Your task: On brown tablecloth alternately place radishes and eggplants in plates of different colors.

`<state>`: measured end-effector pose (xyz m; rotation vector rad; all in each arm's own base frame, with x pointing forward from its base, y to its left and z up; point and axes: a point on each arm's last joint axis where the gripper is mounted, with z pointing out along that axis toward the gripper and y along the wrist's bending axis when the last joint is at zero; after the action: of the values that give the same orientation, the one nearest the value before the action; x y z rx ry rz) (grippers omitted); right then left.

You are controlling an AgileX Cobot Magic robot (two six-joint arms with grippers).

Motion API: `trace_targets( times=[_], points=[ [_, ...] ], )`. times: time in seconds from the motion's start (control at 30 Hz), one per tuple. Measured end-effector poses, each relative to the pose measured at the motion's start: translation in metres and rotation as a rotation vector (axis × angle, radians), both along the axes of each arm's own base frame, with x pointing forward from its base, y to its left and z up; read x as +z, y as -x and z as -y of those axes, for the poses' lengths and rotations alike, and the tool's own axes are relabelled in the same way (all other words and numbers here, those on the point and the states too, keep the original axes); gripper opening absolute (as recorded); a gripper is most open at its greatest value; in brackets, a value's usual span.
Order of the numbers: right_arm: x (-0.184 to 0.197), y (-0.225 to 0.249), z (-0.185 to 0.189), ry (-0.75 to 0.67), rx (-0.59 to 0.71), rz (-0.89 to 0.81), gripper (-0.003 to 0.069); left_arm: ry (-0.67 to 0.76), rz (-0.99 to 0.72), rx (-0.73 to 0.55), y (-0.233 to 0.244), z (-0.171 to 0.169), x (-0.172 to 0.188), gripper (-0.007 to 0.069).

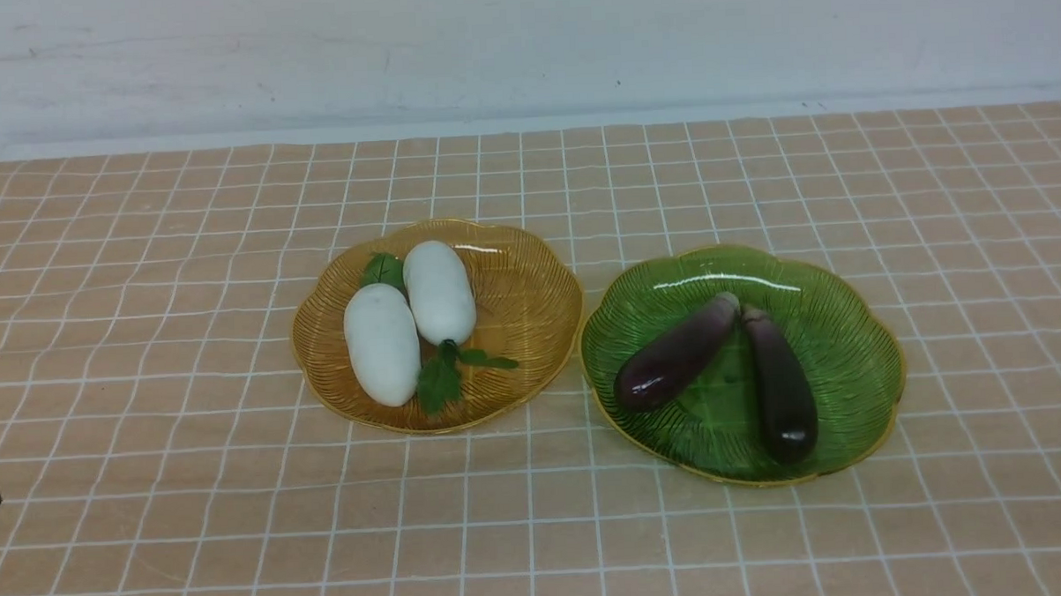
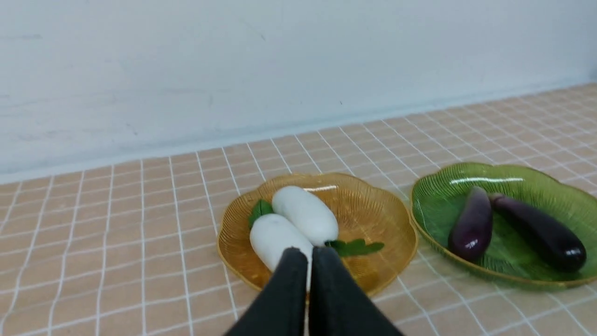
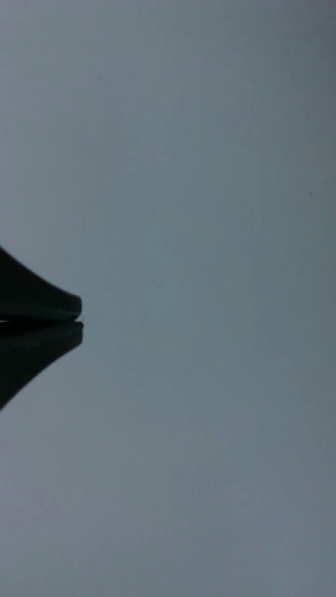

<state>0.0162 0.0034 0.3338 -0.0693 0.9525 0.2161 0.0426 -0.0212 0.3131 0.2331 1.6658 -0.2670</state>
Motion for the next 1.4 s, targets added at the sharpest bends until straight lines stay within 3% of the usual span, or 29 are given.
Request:
trace_targets(
  times=[0.53,0.73,1.07,1.4],
  points=[
    [0.0,0.0,0.0,0.0,0.0,0.0,-0.0015,-0.014,0.004,0.013,0.0,-0.001,-0.007,-0.0003],
    [0.0,0.0,0.0,0.005,-0.002,0.002,-0.0015,-0.073,0.031,0.201,-0.002,-0.014,-0.058,-0.0003],
    [0.0,0.0,0.0,0.006,-0.002,0.002,-0.0015,-0.152,-0.154,0.223,-0.009,-0.018,-0.135,-0.0003],
    [0.0,0.0,0.0,0.005,-0.002,0.002,-0.0015,-0.137,-0.183,0.219,-0.01,-0.018,-0.143,-0.0003]
  ],
)
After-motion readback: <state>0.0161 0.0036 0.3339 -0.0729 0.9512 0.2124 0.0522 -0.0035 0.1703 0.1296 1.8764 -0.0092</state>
